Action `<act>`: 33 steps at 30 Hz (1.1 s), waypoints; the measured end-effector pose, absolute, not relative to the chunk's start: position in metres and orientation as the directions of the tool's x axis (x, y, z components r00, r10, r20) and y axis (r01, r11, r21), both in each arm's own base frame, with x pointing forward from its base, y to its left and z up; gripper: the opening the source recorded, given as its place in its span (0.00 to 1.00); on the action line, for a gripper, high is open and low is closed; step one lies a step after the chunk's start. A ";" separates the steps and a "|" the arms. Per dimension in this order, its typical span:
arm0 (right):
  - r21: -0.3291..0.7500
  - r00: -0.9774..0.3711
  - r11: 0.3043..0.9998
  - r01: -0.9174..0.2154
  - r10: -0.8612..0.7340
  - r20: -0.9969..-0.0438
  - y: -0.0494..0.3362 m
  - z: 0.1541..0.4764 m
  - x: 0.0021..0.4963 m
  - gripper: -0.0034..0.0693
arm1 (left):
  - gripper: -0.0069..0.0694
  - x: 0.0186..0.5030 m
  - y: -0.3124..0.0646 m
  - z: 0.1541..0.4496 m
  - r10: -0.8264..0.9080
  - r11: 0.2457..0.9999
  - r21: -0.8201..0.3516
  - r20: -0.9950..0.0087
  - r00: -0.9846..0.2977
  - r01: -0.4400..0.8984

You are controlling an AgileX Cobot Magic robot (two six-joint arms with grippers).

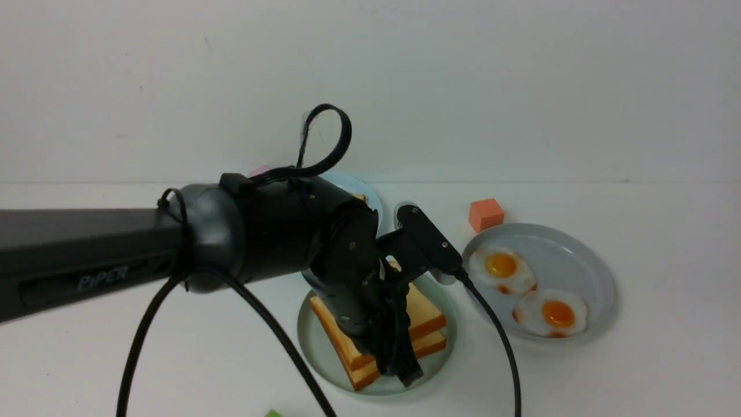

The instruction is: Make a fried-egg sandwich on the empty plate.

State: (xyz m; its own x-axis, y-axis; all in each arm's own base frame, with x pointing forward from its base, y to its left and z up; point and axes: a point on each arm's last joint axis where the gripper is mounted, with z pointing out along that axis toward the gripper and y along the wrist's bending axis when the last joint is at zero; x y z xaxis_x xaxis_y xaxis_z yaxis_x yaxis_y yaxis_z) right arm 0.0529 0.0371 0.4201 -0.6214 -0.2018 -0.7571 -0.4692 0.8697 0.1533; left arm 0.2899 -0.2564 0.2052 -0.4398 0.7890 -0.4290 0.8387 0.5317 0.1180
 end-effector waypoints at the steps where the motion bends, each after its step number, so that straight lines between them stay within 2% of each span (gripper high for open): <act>1: 0.153 -0.621 0.870 -0.469 -0.202 -0.757 0.037 0.420 0.053 0.14 | 0.17 0.290 -0.257 0.205 0.784 0.537 0.109 -0.432 -0.446 0.837; 6: 0.154 -0.622 0.869 -0.470 -0.202 -0.757 0.037 0.420 0.053 0.15 | 0.31 0.289 -0.258 0.205 0.775 0.546 0.089 -0.433 -0.461 0.833; 7: 0.155 -0.622 0.869 -0.470 -0.202 -0.757 0.037 0.420 0.053 0.15 | 0.38 0.288 -0.258 0.205 0.774 0.547 0.086 -0.431 -0.464 0.833; 10: 0.156 -0.622 0.869 -0.470 -0.201 -0.756 0.037 0.420 0.053 0.15 | 0.46 0.288 -0.257 0.206 0.772 0.549 0.084 -0.431 -0.467 0.831; 12: 0.156 -0.622 0.869 -0.470 -0.201 -0.756 0.037 0.420 0.053 0.16 | 0.53 0.286 -0.255 0.212 0.772 0.548 0.083 -0.432 -0.466 0.832; 14: 0.157 -0.623 0.868 -0.471 -0.201 -0.756 0.037 0.420 0.053 0.16 | 0.55 0.282 -0.253 0.226 0.759 0.555 0.080 -0.456 -0.465 0.828; 17: 0.157 -0.623 0.868 -0.471 -0.201 -0.756 0.037 0.420 0.053 0.16 | 0.49 0.269 -0.246 0.263 0.690 0.594 0.039 -0.539 -0.483 0.804; 18: 0.157 -0.623 0.868 -0.471 -0.201 -0.756 0.037 0.420 0.053 0.16 | 0.48 0.268 -0.245 0.267 0.686 0.595 0.039 -0.546 -0.482 0.802; 19: 0.159 -0.624 0.867 -0.472 -0.201 -0.755 0.038 0.420 0.052 0.16 | 0.38 0.253 -0.234 0.302 0.630 0.613 0.020 -0.616 -0.473 0.790; 20: 0.159 -0.624 0.867 -0.472 -0.201 -0.755 0.038 0.420 0.052 0.17 | 0.32 0.245 -0.227 0.318 0.607 0.618 0.016 -0.644 -0.465 0.786; 21: 0.159 -0.624 0.867 -0.472 -0.201 -0.755 0.038 0.420 0.052 0.17 | 0.30 0.242 -0.225 0.322 0.600 0.620 0.013 -0.651 -0.464 0.785; 22: 0.159 -0.624 0.867 -0.472 -0.201 -0.755 0.038 0.420 0.052 0.17 | 0.19 0.221 -0.207 0.351 0.548 0.630 0.011 -0.715 -0.434 0.777; 23: 0.161 -0.624 0.866 -0.473 -0.201 -0.755 0.038 0.420 0.052 0.17 | 0.11 0.206 -0.194 0.364 0.521 0.635 0.012 -0.746 -0.416 0.773; 24: 0.162 -0.625 0.866 -0.473 -0.201 -0.755 0.038 0.420 0.052 0.17 | 0.07 0.190 -0.180 0.375 0.491 0.639 0.011 -0.776 -0.397 0.769; 26: 0.166 -0.627 0.864 -0.475 -0.200 -0.753 0.038 0.420 0.052 0.18 | 0.07 0.157 -0.151 0.390 0.422 0.652 0.009 -0.835 -0.353 0.758; 29: 0.174 -0.630 0.860 -0.479 -0.199 -0.751 0.039 0.420 0.051 0.18 | 0.07 0.113 -0.112 0.385 0.306 0.677 -0.016 -0.903 -0.301 0.736; 33: 0.179 -0.632 0.858 -0.481 -0.198 -0.750 0.039 0.420 0.051 0.19 | 0.07 0.069 -0.070 0.358 0.126 0.702 -0.054 -0.972 -0.198 0.710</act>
